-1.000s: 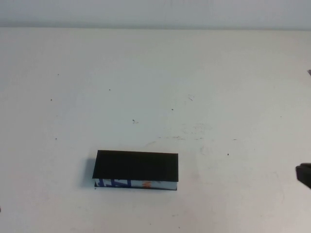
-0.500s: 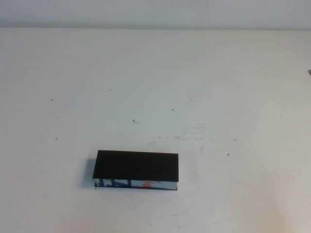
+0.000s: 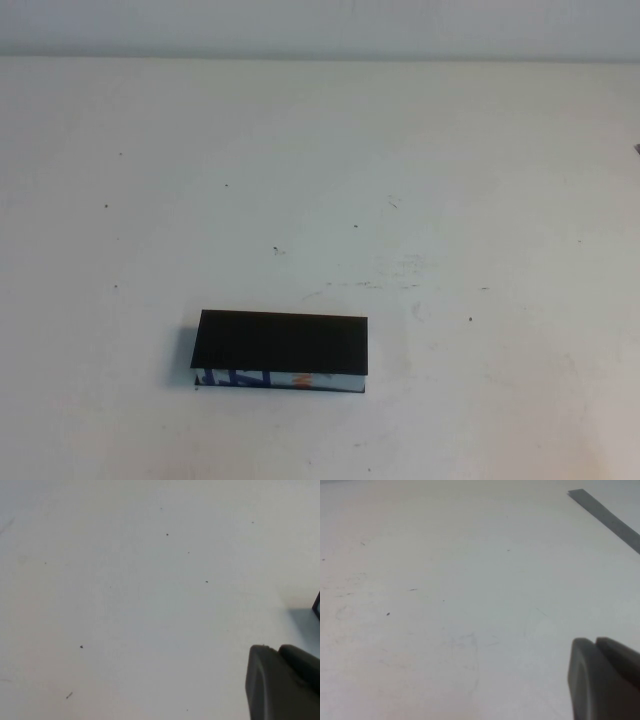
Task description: Return glasses to glasses case
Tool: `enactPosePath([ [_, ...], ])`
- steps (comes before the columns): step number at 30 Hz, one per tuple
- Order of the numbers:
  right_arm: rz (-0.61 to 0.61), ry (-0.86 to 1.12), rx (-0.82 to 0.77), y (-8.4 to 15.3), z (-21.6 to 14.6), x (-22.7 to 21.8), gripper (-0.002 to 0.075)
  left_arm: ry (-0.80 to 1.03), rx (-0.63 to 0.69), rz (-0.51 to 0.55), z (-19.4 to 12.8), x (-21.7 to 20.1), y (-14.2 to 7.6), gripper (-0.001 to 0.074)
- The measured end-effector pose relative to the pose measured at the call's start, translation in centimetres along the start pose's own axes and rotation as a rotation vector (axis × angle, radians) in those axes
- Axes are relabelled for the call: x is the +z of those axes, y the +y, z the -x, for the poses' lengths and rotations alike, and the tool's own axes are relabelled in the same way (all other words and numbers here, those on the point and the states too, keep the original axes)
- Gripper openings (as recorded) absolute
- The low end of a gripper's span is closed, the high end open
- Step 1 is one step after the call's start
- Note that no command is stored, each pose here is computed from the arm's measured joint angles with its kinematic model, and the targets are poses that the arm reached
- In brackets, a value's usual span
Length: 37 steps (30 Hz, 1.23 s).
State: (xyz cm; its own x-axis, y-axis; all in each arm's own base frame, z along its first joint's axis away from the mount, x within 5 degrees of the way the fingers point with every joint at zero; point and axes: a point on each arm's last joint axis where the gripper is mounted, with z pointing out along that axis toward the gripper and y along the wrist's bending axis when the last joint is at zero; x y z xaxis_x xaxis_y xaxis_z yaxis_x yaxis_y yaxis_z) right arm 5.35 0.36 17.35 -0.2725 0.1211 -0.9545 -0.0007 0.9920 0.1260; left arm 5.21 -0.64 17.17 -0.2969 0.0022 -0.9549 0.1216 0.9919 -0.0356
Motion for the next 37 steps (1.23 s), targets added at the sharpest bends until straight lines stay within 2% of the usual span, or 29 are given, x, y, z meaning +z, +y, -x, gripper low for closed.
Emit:
enactPosePath([
  [37, 0.001, 0.002, 0.002, 0.01, -0.02, 0.0, -0.0013, 0.0, -0.014, 0.0, 0.0, 0.0, 0.0, 0.0001],
])
